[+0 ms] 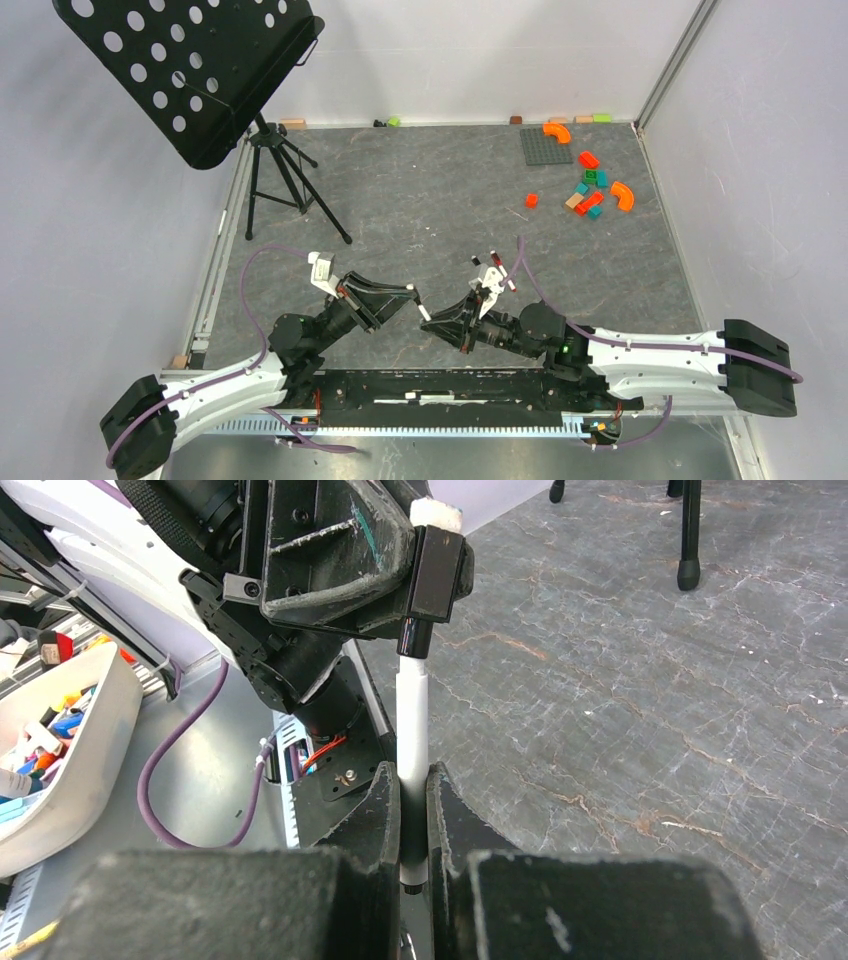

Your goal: Insert the pens into the pen caps

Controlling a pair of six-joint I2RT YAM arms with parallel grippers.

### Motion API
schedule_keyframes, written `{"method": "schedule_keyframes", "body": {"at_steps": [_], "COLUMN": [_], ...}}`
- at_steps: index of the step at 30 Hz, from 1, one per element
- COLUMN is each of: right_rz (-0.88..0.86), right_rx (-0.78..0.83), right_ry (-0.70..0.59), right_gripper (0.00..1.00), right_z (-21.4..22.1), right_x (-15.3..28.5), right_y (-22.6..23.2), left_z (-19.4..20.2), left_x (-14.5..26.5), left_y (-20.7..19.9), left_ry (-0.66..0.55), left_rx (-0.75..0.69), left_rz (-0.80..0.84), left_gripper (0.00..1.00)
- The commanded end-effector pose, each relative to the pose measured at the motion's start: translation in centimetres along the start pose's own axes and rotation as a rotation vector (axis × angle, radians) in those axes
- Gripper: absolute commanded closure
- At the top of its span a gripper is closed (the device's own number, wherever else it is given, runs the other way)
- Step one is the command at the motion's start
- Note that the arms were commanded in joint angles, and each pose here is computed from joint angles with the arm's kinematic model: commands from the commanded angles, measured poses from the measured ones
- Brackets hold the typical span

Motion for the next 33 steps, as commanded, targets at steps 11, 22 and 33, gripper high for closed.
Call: {"method": "schedule_keyframes", "body": {"at_steps": [11,22,33], "right_rz": [0.061,0.148,0.355], "right_rx": [0.016,0.059,0.144], "right_ry": [-0.057,-0.005,0.049], "right_gripper": [1.00,1.00,1.00], "right_z": [-3.6,-3.9,-5.0], "right_x": [-1.1,-2.3,-4.1], "right_y": [0.0,-0.9,-3.3], "left_z": [0.9,1.0,0.7], "left_x": [0.5,0.5,-0.5], "left_y": [1.1,1.9,4.1], "left_ry": [0.047,0.064,0.056], "left_rx": [-0.037,-0.058,0.022], "left_rz": [-0.039,-0.105,-0.321], "left_gripper": [0.98,0.98,0.98]}}
Point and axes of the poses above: each gripper's point midway between its finger pads, its own x axis back along the fingers, its own y axis along the line the jaws close on, z = x × y, the point moved 4 cm from there along x, back along the fingers, and after that the axes turned 6 degrees about x, right-handed, at the moved point
